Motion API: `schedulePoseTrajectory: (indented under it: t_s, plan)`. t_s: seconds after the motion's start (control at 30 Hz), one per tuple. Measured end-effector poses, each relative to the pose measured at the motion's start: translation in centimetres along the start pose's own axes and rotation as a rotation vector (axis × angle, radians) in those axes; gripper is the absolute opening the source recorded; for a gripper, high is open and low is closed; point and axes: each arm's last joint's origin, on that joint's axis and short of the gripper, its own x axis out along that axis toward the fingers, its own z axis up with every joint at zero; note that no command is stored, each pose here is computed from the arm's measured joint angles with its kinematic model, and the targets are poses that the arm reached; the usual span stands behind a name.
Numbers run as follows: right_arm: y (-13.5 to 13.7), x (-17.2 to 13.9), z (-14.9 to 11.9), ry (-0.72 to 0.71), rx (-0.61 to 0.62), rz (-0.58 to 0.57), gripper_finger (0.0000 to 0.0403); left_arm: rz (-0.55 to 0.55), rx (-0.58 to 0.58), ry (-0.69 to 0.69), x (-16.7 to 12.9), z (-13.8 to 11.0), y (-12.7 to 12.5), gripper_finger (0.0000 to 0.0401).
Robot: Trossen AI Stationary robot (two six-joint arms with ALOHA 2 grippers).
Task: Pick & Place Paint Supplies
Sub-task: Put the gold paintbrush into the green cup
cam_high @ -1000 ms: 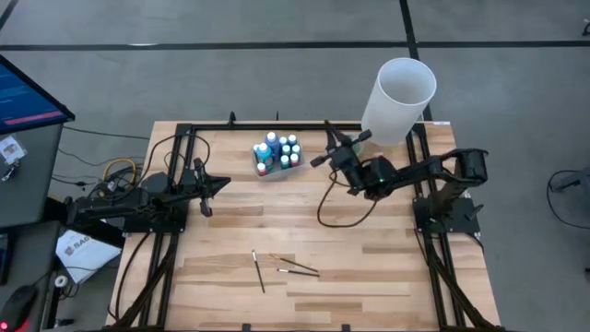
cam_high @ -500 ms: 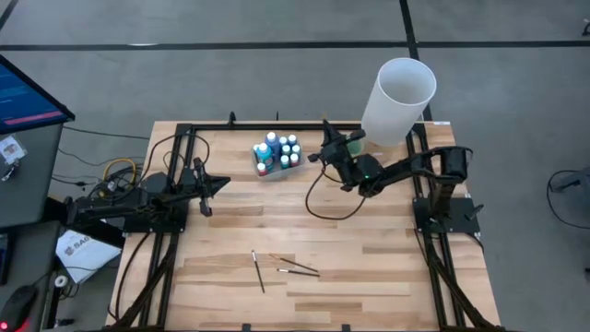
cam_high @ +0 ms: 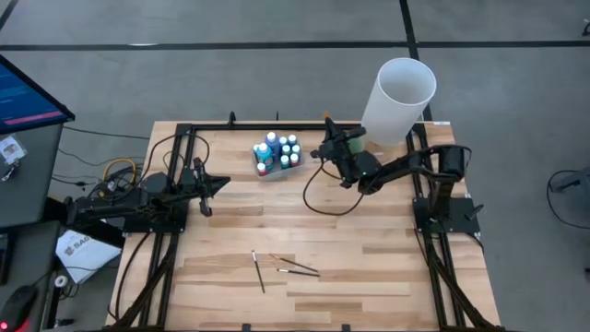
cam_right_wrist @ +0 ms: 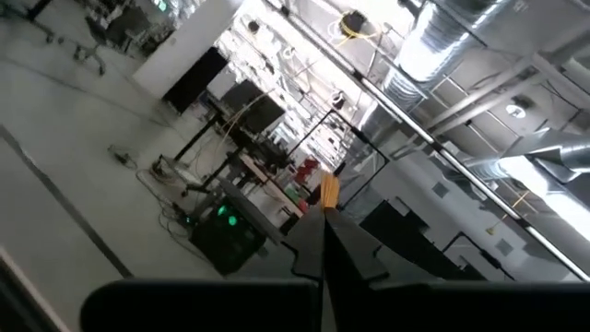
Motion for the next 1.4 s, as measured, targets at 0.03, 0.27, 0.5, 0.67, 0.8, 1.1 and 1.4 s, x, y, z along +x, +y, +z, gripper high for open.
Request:
schedulePoseTrajectory:
  t_s: [0.03,0.27,0.5,0.67,0.8,1.1,1.4]
  plan:
    - [0.2,0.1,-0.2,0.008,-0.009,0.005,0.0000,0.000,0.000,-0.001,0.0,0.0,0.0,0.0002]
    - [0.8,0.7,-1.4,0.023,-0.003,-0.004,0.0000,0.000,0.000,-0.002,0.0,0.0,0.0,0.0002]
    - [0.8,1.3,-2.0,0.046,0.015,-0.006,0.0000,-0.002,0.000,-0.004,0.0,0.0,0.0,0.0002]
    - [0.9,1.3,-2.1,0.060,0.023,-0.002,0.0000,-0.002,0.000,-0.004,0.0,0.0,0.0,0.0002]
    - [0.9,1.3,-2.2,0.068,0.020,-0.004,0.0000,-0.002,0.000,-0.004,0.0,0.0,0.0,0.0002]
    - [1.1,1.4,-2.6,0.142,-0.009,-0.019,0.0000,-0.001,0.000,-0.004,0.0,0.0,0.0,0.0002]
    - [1.7,1.3,-3.2,0.202,0.017,-0.003,0.0000,0.000,-0.001,-0.006,0.0,0.1,0.0,0.0002]
